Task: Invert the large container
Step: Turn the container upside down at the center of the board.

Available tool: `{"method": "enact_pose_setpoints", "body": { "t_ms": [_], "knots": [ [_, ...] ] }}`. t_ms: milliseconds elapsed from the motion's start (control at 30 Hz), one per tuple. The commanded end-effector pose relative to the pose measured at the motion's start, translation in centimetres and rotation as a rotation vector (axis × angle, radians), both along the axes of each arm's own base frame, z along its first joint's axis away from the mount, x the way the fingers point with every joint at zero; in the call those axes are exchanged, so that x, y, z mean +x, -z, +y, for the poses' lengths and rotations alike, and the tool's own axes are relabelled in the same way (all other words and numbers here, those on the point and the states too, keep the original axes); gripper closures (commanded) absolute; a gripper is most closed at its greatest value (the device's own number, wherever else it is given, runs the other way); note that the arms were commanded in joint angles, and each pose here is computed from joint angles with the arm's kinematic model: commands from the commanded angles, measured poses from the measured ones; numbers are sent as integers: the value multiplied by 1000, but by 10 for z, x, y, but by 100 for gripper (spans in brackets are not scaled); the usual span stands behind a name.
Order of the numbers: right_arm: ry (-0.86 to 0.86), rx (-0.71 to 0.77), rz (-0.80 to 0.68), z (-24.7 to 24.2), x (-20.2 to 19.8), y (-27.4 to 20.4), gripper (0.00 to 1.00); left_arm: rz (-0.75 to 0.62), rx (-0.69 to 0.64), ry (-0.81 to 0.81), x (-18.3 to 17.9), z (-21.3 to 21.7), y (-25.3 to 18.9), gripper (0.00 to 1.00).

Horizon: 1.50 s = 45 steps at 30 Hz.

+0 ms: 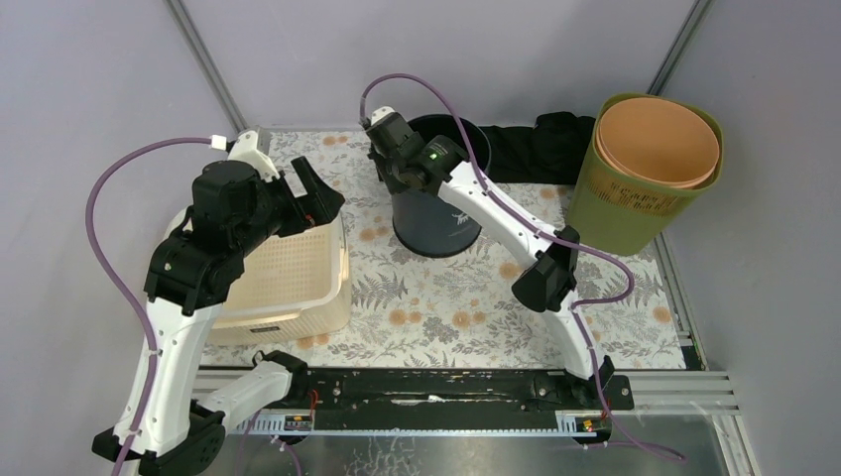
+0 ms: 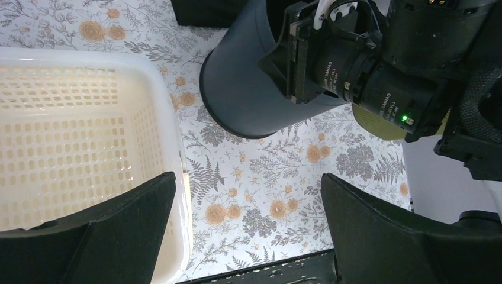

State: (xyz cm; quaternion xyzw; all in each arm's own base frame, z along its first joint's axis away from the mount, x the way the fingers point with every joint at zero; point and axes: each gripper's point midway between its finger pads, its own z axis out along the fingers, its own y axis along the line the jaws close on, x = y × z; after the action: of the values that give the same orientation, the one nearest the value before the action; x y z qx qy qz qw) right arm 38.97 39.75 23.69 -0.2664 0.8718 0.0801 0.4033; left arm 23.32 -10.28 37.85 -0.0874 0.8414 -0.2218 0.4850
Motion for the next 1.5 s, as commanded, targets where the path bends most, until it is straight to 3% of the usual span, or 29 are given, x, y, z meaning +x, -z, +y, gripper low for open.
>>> {"method": "enact_pose_setpoints", "body": {
  "t_ms": [0, 233, 467, 700, 967, 1167, 1300, 1400, 1467],
  "knots": [
    [85, -36, 54, -41, -24, -23, 75, -14, 1, 26, 4, -5, 0, 0],
    [189, -7, 220, -71, -60, -23, 74, 8, -7, 50, 6, -11, 9, 0],
    [255, -89, 342, -93, -78, -2, 45, 26, -21, 87, 9, -20, 16, 0],
    [279, -109, 351, -97, -76, -2, 46, 33, -20, 100, 8, -21, 21, 0],
    [175, -50, 338, -70, -61, 3, 47, 42, -20, 109, 9, -23, 26, 0],
    [131, -55, 354, -61, -59, 14, 59, 49, -16, 108, 10, -23, 30, 0],
    [108, -71, 374, -60, -62, 20, 78, 51, -17, 108, 11, -24, 31, 0],
    [104, -86, 393, -63, -64, 26, 99, 51, -18, 112, 12, -25, 32, 0],
    [105, -78, 402, -64, -63, 26, 100, 53, -17, 112, 13, -25, 32, 0]
  ]
}}
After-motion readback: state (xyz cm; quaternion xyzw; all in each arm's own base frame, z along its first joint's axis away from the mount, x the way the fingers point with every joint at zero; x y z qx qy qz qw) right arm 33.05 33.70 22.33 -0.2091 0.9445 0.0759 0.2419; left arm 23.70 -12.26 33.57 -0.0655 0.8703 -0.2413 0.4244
